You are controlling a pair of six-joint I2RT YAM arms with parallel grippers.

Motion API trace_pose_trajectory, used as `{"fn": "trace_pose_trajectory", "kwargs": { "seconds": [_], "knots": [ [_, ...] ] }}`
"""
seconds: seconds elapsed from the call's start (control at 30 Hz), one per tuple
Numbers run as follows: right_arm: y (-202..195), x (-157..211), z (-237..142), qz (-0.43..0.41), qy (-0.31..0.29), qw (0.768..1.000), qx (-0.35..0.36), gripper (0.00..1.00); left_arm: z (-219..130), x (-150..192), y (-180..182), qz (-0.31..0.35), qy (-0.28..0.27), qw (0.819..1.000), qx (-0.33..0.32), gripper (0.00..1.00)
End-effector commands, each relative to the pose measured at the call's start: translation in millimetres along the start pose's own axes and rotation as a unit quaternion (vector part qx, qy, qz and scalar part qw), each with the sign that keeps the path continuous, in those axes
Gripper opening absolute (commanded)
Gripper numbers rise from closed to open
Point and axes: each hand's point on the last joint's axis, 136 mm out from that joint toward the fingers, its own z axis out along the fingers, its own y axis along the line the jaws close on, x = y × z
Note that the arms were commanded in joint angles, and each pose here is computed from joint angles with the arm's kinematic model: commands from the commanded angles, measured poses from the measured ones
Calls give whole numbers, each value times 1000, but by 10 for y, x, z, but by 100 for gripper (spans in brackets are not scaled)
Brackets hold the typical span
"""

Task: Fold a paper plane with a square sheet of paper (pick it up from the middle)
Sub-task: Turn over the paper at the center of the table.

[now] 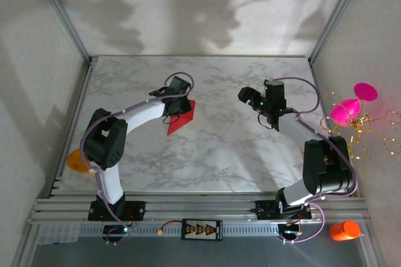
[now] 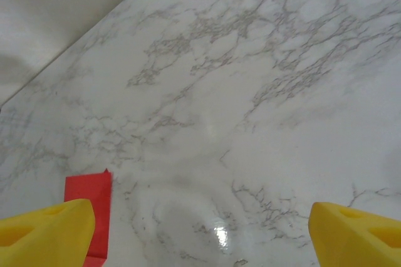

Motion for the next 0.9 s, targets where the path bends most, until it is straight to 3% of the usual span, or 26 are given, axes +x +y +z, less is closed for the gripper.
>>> {"fn": "trace_pose_trajectory", "kwargs": {
  "seconds": [0.0, 0.5, 0.87],
  "knots": [
    [38, 58, 41, 2, 14, 1000, -21, 88, 112, 52, 194, -42, 2, 999, -19, 16],
    [14, 158, 93, 3, 34, 999, -23, 87, 508, 179, 467, -39, 33, 997, -62, 14],
    [39, 358, 97, 31, 59, 997, -43, 85, 438, 710, -218, 23, 95, 995, 20, 14]
  ]
}}
